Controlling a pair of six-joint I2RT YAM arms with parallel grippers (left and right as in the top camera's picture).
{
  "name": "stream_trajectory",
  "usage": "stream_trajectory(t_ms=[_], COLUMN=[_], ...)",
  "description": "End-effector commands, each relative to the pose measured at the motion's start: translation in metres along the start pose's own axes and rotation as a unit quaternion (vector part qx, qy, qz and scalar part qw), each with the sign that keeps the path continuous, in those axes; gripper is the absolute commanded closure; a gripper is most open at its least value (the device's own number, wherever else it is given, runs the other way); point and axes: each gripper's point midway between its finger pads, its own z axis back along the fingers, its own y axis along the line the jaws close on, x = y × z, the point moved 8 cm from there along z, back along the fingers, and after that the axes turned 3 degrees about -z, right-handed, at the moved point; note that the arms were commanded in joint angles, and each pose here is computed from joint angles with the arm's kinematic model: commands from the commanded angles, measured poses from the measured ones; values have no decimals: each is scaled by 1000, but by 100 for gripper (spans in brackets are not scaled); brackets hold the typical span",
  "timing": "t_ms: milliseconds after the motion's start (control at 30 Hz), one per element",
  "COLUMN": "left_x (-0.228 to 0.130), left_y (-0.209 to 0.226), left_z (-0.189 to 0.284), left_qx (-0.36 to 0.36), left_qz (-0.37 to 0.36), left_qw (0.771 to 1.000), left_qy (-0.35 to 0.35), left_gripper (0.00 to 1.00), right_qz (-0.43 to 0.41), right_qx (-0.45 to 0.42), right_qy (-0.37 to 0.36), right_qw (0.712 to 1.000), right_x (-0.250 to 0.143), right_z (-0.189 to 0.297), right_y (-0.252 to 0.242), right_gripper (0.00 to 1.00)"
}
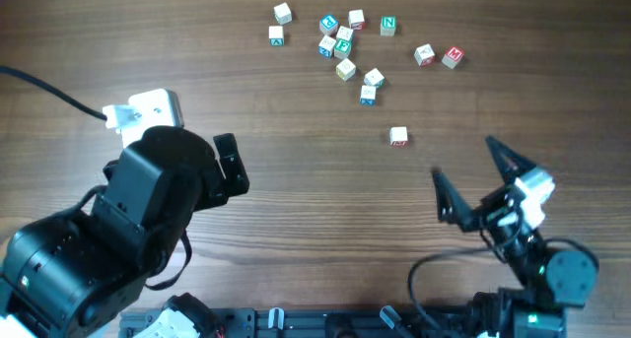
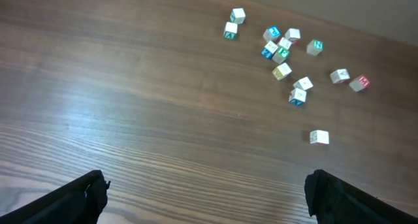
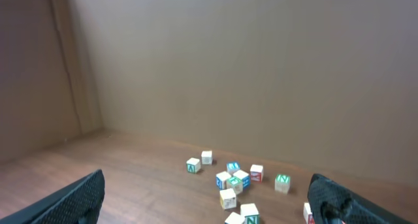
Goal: Form a horizontal line
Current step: 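Reach the right gripper to the cluster and grasp a white block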
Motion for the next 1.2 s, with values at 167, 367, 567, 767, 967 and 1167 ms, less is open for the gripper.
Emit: stream_trajectory(t_ms=[167,367,567,767,967,1167], left_x=[-6,-7,-7,-7,-7,-7], left_y=[3,3,3,3,3,3], left_z=[-6,-6,-6,-6,-6,-6], left_qx=[31,33,33,33,33,33], left_qz=[-20,-21,-21,-21,-21,-21], left_qw=[999,999,999,999,999,999], left_qy=[29,31,31,31,31,31], left_gripper=[0,0,0,0,0,0], right_qz=[-125,-230,-258,-221,-100,-22], right_qx=[-10,-20,-25,-112,-121,-127], right_qy=[155,287,308,329,397,464], right_qw=[980,930,915,911,904,876], right_x=[27,24,-9,-14,-29,-117], right_z=[-79,-133,-152,-168,-225,-278], right_y=[-48,-85,-107,-133,-152,-189], right_gripper=[0,0,0,0,0,0])
